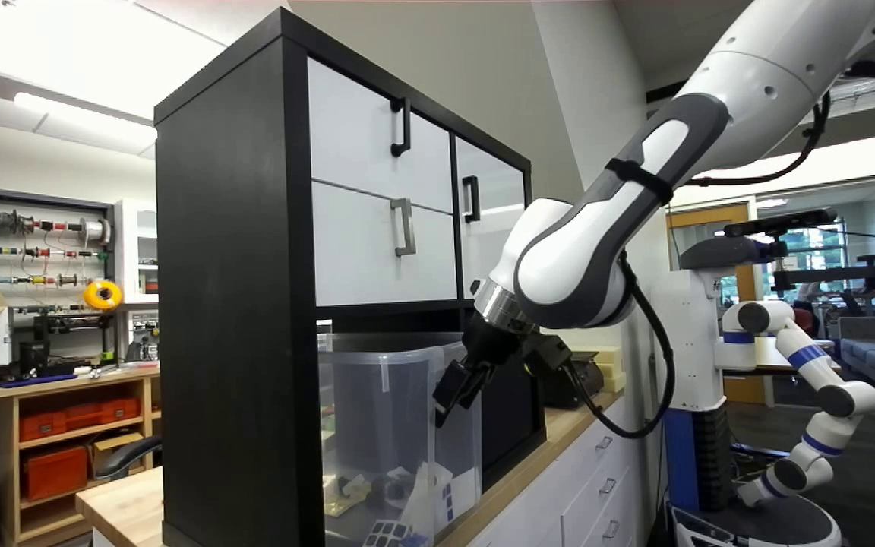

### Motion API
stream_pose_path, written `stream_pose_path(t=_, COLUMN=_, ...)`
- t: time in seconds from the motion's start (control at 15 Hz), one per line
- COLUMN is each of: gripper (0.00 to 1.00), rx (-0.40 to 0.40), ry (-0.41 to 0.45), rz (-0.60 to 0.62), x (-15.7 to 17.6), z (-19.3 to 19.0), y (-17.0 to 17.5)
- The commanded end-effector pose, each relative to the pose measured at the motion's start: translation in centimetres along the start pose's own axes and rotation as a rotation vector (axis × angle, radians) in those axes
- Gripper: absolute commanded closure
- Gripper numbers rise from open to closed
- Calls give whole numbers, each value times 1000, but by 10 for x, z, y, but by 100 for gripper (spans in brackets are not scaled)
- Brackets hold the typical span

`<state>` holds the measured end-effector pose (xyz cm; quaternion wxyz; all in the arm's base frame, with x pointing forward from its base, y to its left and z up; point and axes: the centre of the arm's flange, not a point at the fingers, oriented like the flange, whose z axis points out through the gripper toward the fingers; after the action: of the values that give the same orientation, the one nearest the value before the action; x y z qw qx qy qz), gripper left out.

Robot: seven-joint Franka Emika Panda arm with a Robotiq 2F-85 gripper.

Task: Push the box under the cabinet

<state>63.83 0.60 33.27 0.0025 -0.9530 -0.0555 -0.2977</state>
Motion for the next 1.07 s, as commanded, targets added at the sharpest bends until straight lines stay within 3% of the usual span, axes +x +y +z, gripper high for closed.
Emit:
stream_pose_path(t=0.0, gripper=0, rx=-6, ry=20, rz=16, x=28, z=12, y=-11)
stream_pose_path(t=0.47, gripper=0, rx=-22, ry=14, rz=23, x=34, z=14, y=-12)
stream_pose_path(t=0.8, gripper=0, rx=-12, ry=-146, rz=46, x=-3, z=-9, y=9)
stream_pose_path(t=1.0, gripper=0, rx=-46, ry=-267, rz=91, x=-19, z=-20, y=19)
